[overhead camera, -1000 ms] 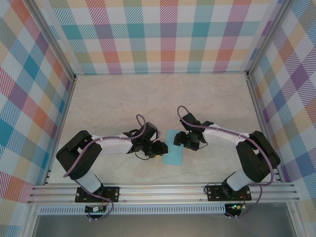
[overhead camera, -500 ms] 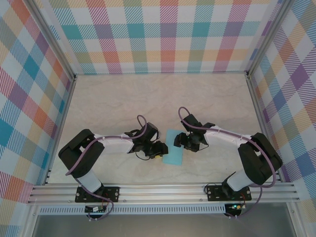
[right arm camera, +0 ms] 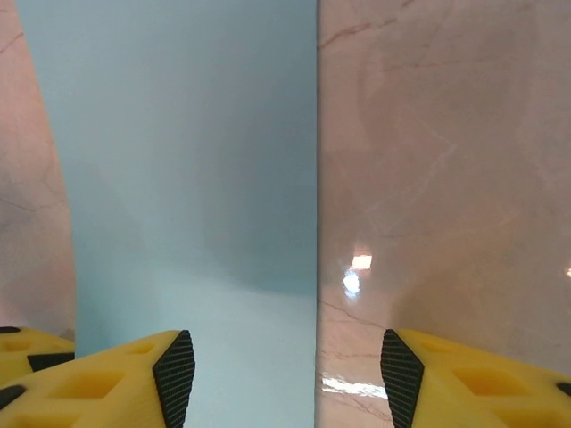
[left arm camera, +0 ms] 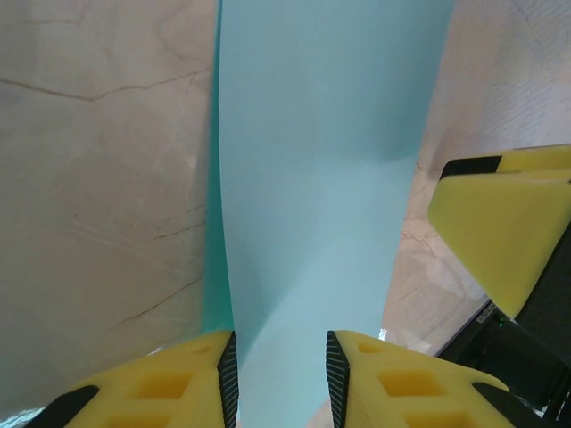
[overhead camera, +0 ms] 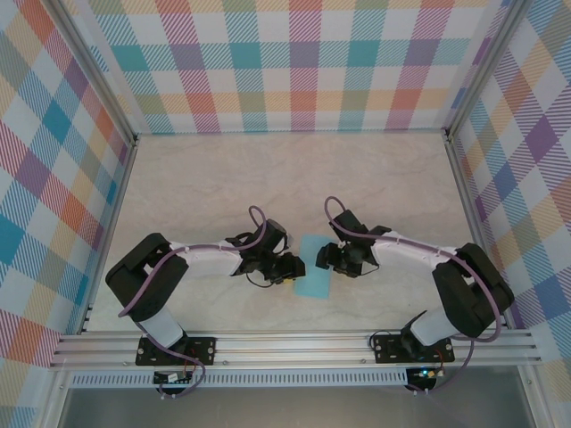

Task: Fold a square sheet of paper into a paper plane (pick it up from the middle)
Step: Fold the triangle a second time at the center of the table.

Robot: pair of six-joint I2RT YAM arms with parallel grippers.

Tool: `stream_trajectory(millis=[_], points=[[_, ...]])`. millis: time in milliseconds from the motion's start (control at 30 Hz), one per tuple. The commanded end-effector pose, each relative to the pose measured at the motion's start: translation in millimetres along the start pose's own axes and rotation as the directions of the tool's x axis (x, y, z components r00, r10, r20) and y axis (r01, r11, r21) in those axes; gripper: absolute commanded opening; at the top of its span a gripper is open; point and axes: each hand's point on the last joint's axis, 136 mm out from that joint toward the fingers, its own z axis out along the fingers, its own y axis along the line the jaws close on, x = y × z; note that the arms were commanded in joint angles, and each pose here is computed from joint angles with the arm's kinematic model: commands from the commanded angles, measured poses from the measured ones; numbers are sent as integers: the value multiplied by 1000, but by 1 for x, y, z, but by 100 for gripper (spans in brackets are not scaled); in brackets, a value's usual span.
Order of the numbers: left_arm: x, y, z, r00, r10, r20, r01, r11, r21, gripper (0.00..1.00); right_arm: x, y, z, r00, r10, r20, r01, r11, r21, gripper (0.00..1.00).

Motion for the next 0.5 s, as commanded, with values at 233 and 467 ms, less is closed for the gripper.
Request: stream_trajectory(millis=[233,467], points=[[-24,-24,9,999,35,32,-36,999,20,33,9,-11,-21,997,-61,45,62,998,-15,59],[-38,-20,10,998,34,47,-33,999,-14,32,15,-10,-30,995,-72,70,76,995,-57,56]])
